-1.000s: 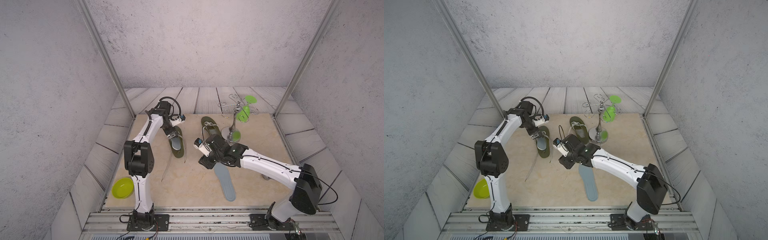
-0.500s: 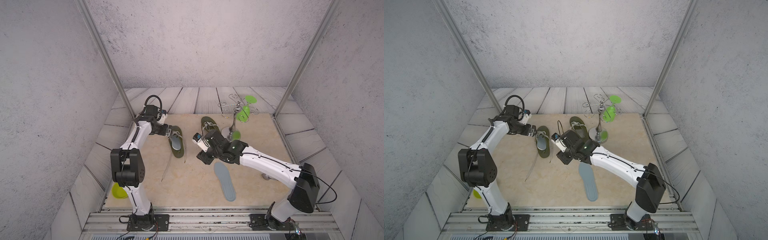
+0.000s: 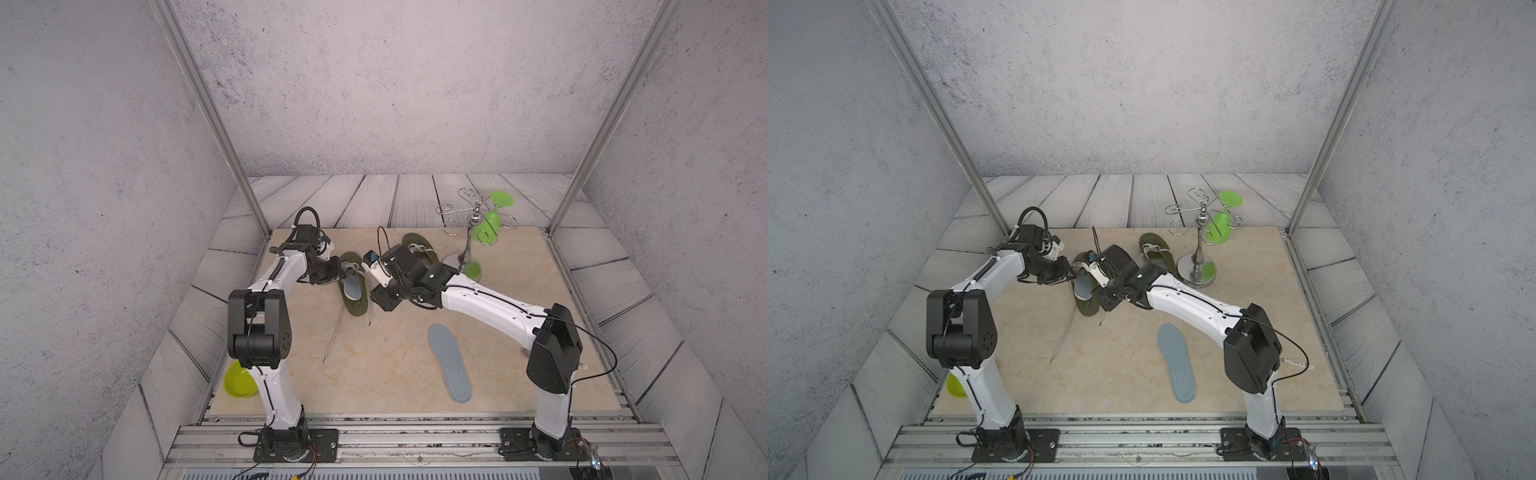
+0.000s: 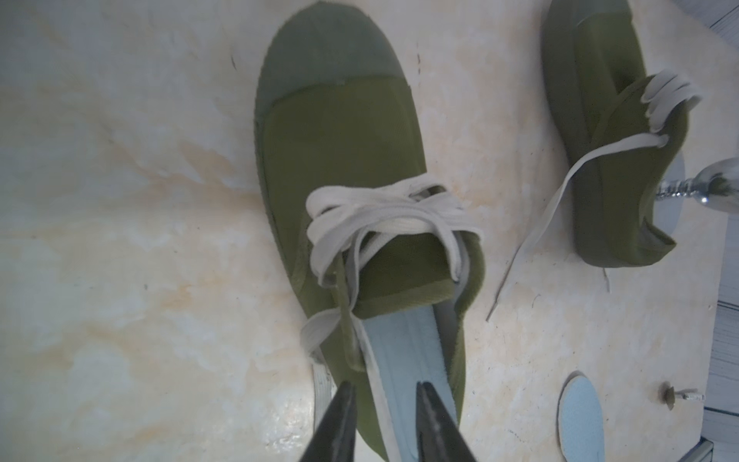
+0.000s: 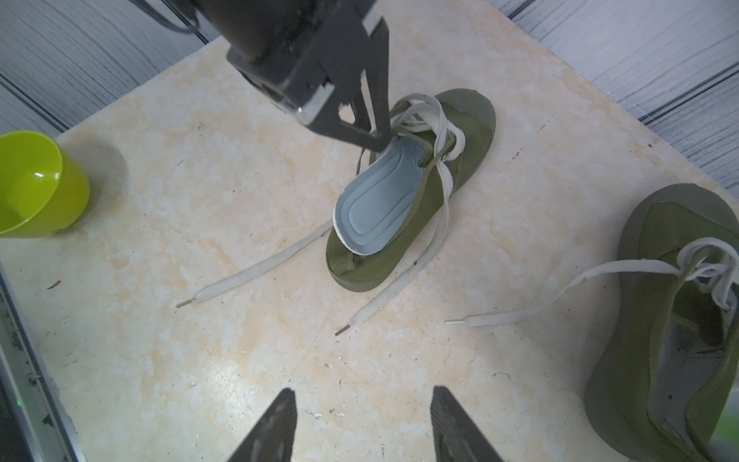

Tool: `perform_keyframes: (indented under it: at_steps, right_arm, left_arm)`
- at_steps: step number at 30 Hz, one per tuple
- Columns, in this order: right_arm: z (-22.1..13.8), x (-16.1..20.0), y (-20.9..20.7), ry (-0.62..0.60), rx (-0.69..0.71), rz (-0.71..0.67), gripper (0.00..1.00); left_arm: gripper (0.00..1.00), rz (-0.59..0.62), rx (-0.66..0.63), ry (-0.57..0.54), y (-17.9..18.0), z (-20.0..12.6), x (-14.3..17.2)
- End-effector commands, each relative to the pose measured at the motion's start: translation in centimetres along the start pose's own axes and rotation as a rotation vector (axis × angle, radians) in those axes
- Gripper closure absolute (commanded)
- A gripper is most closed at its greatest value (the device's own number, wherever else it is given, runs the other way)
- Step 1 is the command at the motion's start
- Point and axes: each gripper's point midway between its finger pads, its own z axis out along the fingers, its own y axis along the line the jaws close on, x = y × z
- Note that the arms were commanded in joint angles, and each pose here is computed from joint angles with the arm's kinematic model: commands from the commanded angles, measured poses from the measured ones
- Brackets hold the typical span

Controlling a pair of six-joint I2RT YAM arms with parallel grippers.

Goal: Insert the insole into the shoe
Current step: Adjust the insole in the shoe.

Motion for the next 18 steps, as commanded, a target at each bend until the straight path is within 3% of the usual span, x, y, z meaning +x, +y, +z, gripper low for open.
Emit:
perform_keyframes:
  at_steps: [1, 18]
  right_arm:
    - [1.0, 0.6, 0.0, 0.036, -0.009, 0.004, 0.44]
    - [1.4, 0.8, 0.0, 0.046, -0.016, -0.002, 0.44]
  left_arm:
    - [0.73, -0.055, -0.017, -0.016, 0.5, -0.3, -0.3]
    - [0.79, -0.082, -0.055, -0.03, 2.3, 1.5, -0.5]
